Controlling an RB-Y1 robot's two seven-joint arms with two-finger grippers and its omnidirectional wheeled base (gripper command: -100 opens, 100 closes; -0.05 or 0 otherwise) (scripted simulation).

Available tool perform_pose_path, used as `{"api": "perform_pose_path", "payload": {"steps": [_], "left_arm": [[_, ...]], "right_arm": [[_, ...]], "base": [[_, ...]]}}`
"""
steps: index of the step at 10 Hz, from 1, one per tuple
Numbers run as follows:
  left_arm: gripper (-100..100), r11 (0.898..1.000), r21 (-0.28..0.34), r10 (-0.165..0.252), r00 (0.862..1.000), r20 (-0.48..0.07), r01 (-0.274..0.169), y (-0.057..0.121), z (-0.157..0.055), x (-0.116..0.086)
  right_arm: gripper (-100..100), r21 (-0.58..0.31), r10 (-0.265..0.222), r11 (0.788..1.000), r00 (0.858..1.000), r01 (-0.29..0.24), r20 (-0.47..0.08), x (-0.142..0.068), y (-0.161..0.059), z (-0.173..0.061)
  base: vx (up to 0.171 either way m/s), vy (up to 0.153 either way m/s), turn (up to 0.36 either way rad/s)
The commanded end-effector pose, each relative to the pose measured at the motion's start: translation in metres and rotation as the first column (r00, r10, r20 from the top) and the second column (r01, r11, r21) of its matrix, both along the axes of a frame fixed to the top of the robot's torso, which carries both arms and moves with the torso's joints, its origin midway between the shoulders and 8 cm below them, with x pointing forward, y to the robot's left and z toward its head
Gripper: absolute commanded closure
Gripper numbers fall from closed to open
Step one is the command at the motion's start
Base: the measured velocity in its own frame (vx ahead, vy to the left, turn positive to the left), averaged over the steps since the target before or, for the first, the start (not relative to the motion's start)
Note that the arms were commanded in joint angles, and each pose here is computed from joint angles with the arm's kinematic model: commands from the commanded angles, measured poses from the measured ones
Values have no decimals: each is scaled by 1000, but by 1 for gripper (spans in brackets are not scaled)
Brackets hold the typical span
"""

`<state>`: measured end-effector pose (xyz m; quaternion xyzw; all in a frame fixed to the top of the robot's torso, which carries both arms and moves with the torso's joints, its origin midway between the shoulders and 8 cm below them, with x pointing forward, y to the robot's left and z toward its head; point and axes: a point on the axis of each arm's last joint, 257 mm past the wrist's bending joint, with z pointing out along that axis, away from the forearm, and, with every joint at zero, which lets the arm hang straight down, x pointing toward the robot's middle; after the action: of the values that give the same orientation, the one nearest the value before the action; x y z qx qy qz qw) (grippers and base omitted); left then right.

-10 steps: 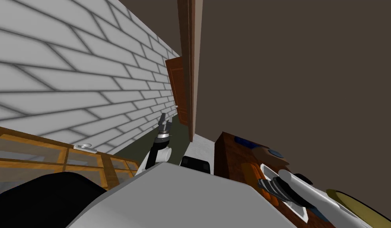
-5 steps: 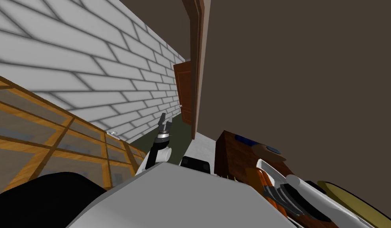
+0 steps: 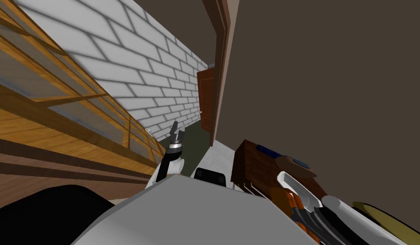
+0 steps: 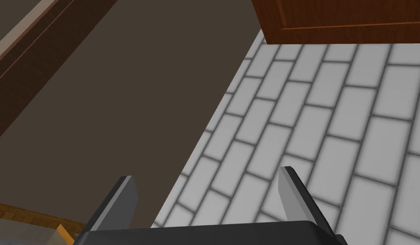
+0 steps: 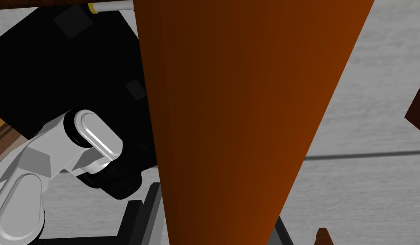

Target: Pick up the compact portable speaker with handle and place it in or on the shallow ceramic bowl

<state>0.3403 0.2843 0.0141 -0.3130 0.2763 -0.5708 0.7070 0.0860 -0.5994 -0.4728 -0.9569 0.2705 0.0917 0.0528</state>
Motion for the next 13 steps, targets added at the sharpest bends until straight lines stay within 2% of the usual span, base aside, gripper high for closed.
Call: {"api": "perform_pose_path", "payload": {"steps": [1, 2, 3, 7, 8, 9, 10, 12, 13], "left_arm": [[0, 1000, 0, 0, 1000, 0, 0, 0, 0, 0], [0, 1000, 0, 0, 1000, 0, 0, 0, 0, 0], [0, 1000, 0, 0, 1000, 0, 0, 0, 0, 0], [0, 1000, 0, 0, 1000, 0, 0, 0, 0, 0], [0, 1000, 0, 0, 1000, 0, 0, 0, 0, 0], [0, 1000, 0, 0, 1000, -1, 0, 0, 0, 0], [0, 1000, 0, 0, 1000, -1, 0, 0, 0, 0], [0, 1000, 0, 0, 1000, -1, 0, 0, 0, 0], [0, 1000, 0, 0, 1000, -1, 0, 0, 0, 0]], "right_arm": [[100, 11, -54, 998, 998, 54, -21, -10, -2, 7], [100, 11, -54, 998, 998, 54, -21, -10, -2, 7], [100, 15, -110, 994, 993, 111, -40, -19, -6, 15], [100, 11, -232, 972, 971, 233, -60, -28, -20, 40], [100, 7, -246, 969, 967, 248, -67, -33, -21, 40], [100, 11, -232, 972, 971, 233, -60, -28, -20, 40], [100, -3, -262, 965, 964, 262, -43, -21, -32, 56], [100, -3, -262, 965, 964, 262, -43, -21, -32, 56], [100, -18, -271, 963, 962, 270, -20, -13, -44, 71]], "base": [[-237, -39, 226], [-151, -19, 41], [-207, -21, 274], [-240, -82, 268], [-143, -72, 83], [-58, -31, -34], [-83, -68, 162], [-52, -77, 103], [-35, -89, 120]]}}
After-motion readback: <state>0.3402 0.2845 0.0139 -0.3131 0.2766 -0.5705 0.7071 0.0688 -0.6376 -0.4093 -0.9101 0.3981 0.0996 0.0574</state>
